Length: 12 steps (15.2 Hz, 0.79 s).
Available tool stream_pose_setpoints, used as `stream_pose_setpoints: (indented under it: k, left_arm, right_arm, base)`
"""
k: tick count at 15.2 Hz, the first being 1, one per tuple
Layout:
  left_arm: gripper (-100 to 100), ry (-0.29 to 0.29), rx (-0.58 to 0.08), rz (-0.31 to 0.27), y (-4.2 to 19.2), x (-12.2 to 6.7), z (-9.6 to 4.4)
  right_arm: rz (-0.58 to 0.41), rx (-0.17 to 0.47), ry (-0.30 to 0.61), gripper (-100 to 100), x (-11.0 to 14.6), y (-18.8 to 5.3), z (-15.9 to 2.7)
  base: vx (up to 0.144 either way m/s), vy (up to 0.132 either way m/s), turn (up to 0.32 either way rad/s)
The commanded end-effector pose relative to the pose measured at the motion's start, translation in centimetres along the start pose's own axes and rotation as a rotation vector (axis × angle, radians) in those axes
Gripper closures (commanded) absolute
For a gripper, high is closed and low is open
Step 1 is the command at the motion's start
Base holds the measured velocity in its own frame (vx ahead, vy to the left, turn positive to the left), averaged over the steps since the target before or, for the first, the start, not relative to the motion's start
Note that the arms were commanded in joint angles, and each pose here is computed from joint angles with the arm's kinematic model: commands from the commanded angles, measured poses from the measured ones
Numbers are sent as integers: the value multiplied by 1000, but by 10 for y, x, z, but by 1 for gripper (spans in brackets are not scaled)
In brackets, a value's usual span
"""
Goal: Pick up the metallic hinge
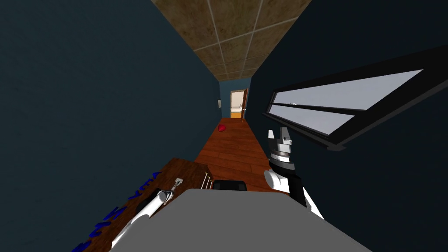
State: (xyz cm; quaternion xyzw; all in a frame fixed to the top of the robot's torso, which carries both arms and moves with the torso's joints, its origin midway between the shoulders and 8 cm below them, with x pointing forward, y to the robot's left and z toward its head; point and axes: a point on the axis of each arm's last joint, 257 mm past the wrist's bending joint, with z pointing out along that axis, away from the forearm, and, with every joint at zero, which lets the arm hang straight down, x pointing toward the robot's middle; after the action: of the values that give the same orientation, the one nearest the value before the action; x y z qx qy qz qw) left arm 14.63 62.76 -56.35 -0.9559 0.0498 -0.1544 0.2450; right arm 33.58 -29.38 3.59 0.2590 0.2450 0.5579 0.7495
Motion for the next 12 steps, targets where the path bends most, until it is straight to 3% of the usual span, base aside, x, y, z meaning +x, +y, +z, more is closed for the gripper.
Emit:
stream_pose_setpoints:
  k: [1, 2, 4, 8, 12]
  left_arm:
    - [-100, -35, -22, -38, 6, -15, 1]
    - [-100, -37, -22, -39, 6, -16, 1]
    - [-100, -97, -60, -109, 17, -42, 1]
    - [-100, -93, -57, -102, 17, -41, 1]
    - [-100, -98, -54, -115, 33, -36, 6]
  right_arm:
    - [0, 0, 0, 0, 0, 0, 0]
    - [0, 0, 0, 0, 0, 0, 0]
    - [0, 0, 0, 0, 0, 0, 0]
    - [0, 0, 0, 0, 0, 0, 0]
    - [0, 0, 0, 0, 0, 0, 0]
  base:
    - [17, 17, -83]
    - [15, 14, -114]
    - [19, 21, -200]
    - [14, 23, -70]
    - [-27, 65, -37]
